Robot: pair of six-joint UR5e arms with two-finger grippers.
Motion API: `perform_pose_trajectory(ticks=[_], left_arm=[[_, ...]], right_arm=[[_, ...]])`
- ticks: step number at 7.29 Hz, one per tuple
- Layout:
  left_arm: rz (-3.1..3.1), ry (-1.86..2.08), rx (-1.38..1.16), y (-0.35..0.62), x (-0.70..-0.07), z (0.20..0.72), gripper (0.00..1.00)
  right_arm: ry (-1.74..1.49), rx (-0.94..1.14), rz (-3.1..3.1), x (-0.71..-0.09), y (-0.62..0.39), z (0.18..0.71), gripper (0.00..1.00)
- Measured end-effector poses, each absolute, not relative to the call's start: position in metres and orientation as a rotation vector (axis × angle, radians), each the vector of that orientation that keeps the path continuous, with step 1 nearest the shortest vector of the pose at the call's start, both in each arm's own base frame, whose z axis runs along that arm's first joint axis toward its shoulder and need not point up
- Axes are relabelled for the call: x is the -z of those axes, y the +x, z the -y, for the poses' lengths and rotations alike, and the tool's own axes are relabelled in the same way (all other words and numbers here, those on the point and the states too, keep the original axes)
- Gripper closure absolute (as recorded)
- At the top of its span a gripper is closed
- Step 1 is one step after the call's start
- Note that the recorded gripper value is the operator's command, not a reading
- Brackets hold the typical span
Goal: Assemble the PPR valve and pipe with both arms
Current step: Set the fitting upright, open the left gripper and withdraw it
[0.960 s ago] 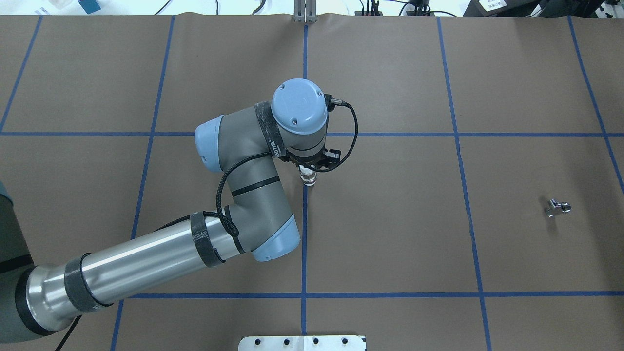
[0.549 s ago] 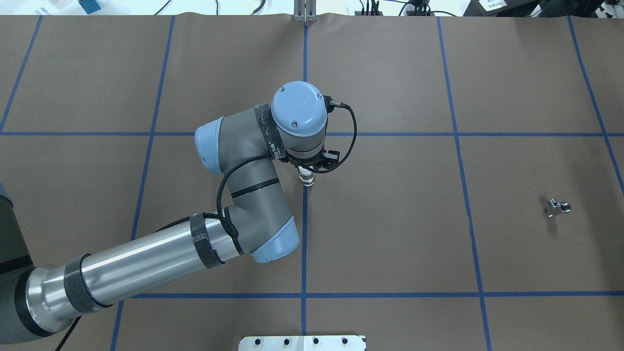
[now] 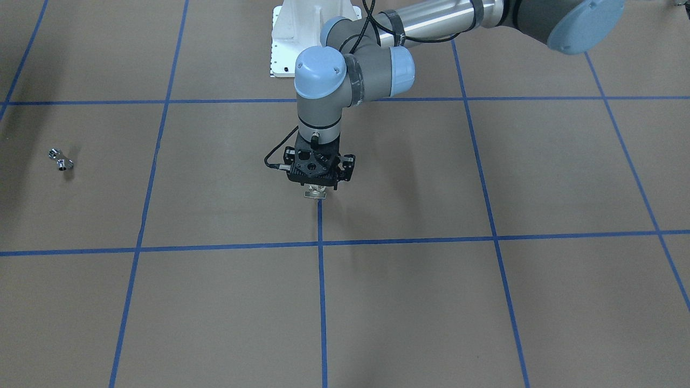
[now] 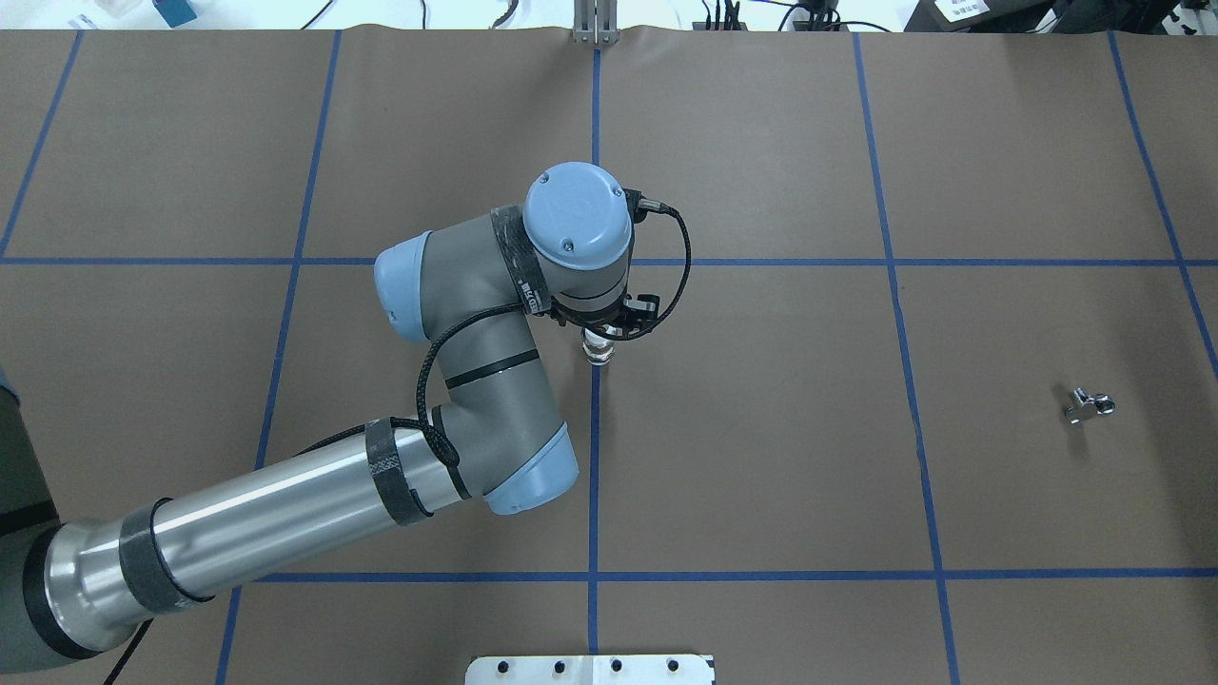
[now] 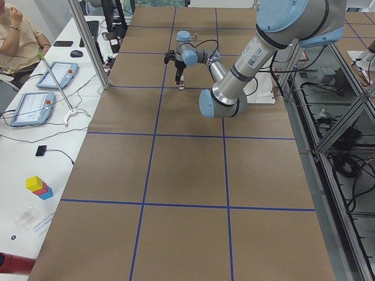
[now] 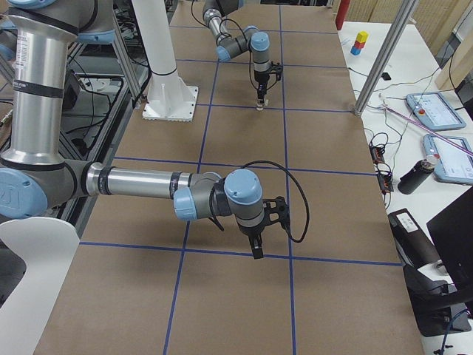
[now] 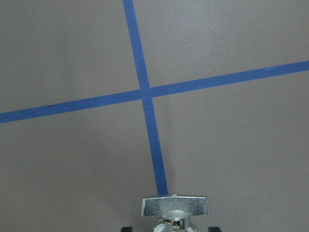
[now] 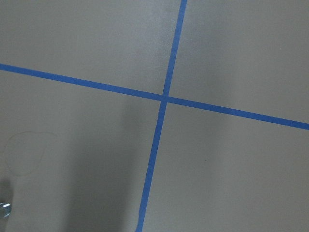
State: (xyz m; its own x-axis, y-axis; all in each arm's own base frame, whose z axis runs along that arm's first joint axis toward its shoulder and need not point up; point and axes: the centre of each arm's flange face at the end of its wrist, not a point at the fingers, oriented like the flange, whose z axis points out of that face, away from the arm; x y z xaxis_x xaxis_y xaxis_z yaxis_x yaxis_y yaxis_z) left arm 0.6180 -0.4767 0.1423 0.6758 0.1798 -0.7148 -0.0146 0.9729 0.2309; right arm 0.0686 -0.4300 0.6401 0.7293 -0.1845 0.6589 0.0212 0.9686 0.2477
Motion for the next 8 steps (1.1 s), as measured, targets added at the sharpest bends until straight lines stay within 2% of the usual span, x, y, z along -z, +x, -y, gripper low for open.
perform_pose_trajectory(ticks=[2,4,6,8], left_arm=[[-0.850,0.240,-0.122,0.597,-0.125,0.475,0.00],[-0.834,0.289,-0.181,0.526,-0.130,0.466,0.00],[-0.795,0.329,-0.304,0.403,-0.173,0.469,0.00],[-0.740,0.368,-0.445,0.283,-0.239,0.498,0.00]], right_arm=[[0.231,0.115,0.747,-0.640,0.069,0.430,0.00],[0.232,0.115,0.760,-0.638,0.067,0.431,0.00],[0.224,0.076,0.810,-0.625,0.061,0.433,0.00],[0.206,0.016,0.853,-0.588,0.037,0.438,0.00]])
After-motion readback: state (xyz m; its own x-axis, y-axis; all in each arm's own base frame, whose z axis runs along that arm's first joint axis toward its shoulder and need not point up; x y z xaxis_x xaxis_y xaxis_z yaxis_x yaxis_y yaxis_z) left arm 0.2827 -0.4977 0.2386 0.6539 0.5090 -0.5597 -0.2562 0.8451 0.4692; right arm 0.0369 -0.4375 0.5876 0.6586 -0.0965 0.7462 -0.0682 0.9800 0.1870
